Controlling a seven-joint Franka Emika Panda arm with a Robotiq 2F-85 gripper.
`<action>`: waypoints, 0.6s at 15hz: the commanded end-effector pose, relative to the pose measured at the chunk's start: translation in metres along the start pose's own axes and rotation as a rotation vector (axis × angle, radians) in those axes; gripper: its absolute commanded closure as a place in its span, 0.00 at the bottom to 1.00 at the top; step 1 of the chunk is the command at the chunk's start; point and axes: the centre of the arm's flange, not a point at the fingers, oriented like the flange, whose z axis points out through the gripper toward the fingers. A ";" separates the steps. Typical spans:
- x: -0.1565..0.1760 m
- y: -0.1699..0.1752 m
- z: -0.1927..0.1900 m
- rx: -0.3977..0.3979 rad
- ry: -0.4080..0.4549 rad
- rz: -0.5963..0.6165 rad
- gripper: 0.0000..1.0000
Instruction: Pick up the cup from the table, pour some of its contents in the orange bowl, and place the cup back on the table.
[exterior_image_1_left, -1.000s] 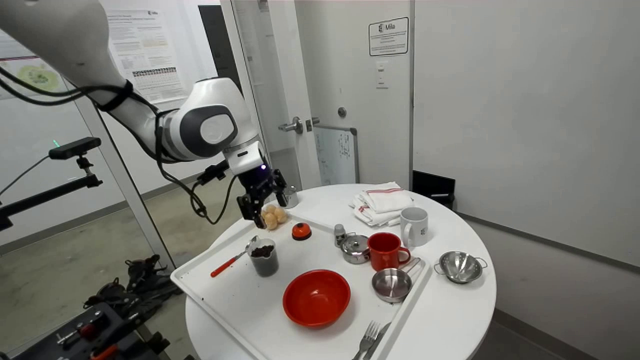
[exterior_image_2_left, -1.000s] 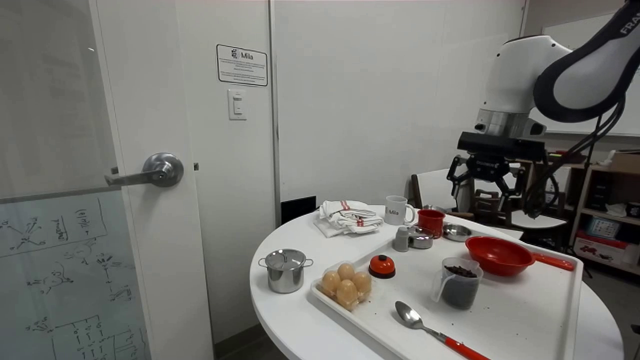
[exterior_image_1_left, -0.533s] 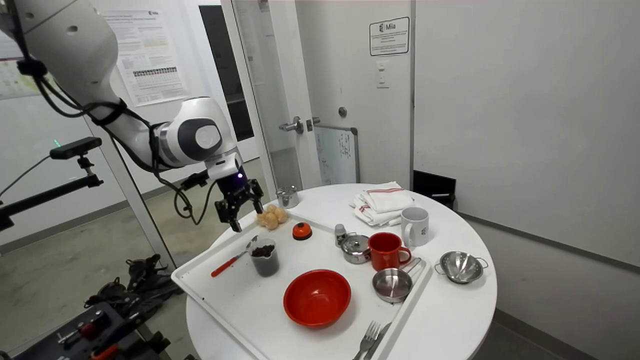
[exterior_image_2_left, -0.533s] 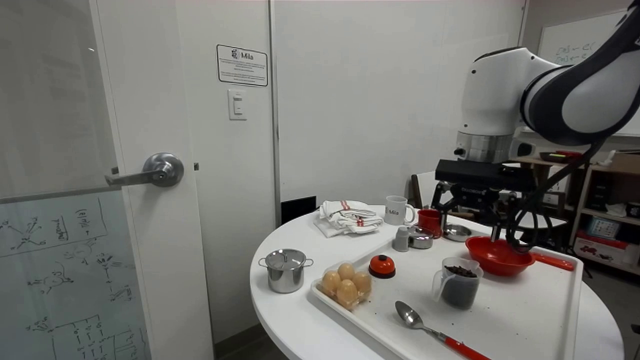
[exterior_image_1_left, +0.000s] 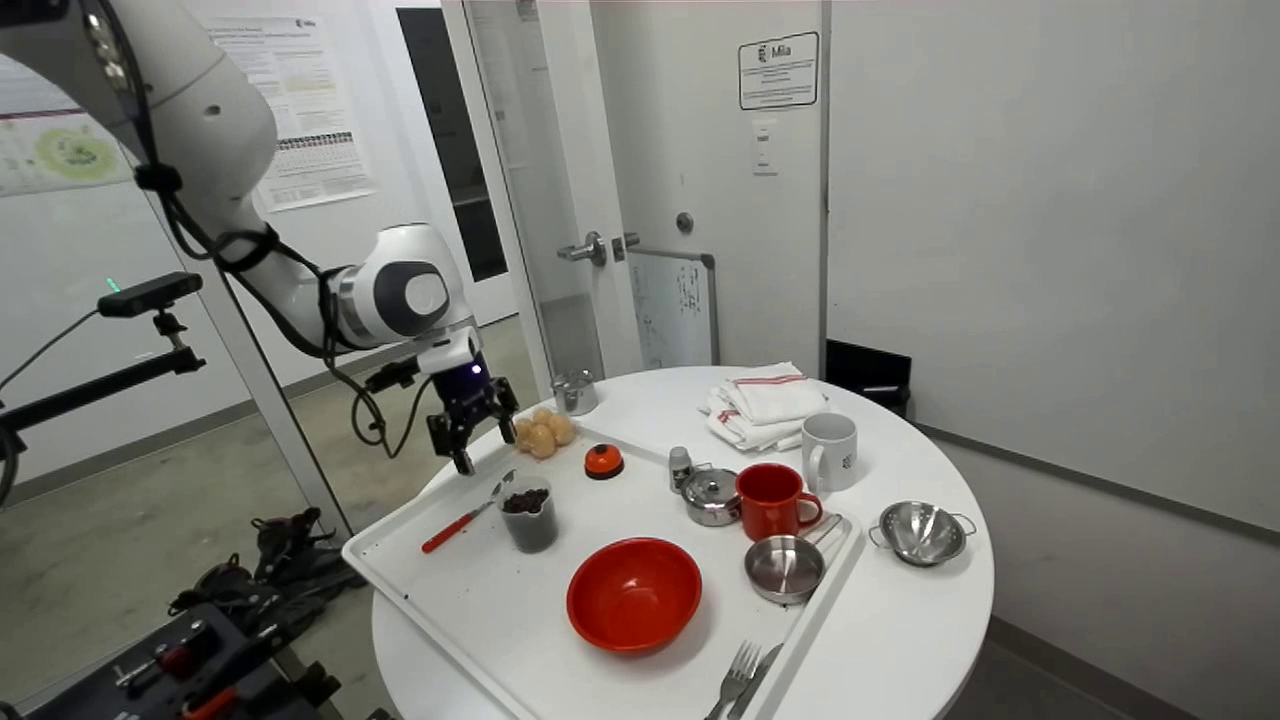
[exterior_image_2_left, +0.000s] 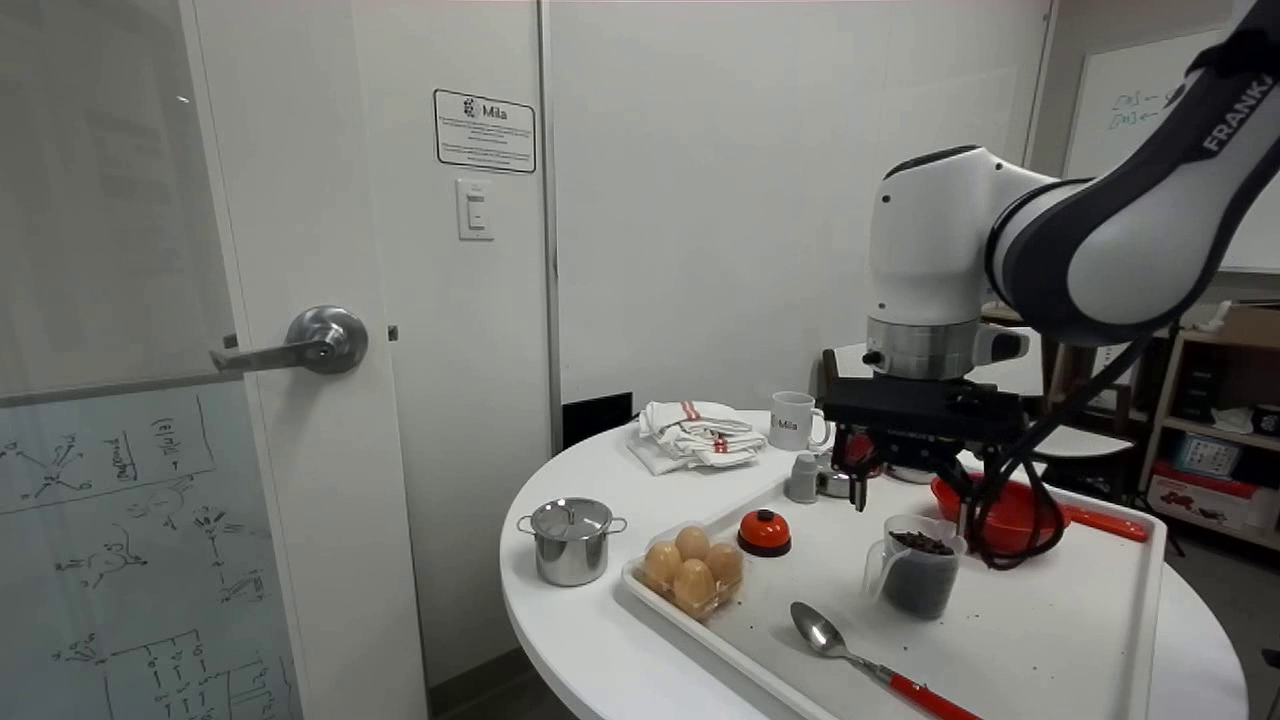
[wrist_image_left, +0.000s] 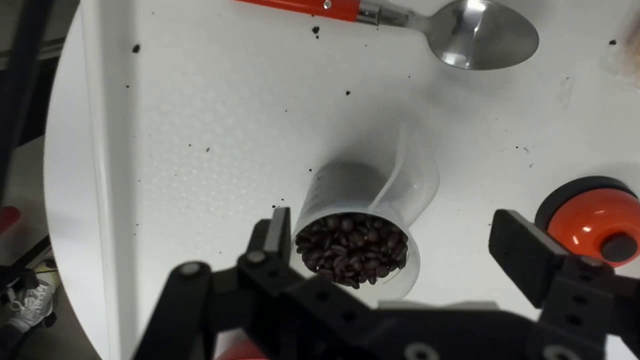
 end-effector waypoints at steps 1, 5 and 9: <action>0.010 -0.026 0.027 -0.028 -0.014 0.123 0.00; 0.022 -0.037 0.045 -0.050 -0.049 0.238 0.00; 0.025 -0.041 0.052 -0.056 -0.065 0.263 0.33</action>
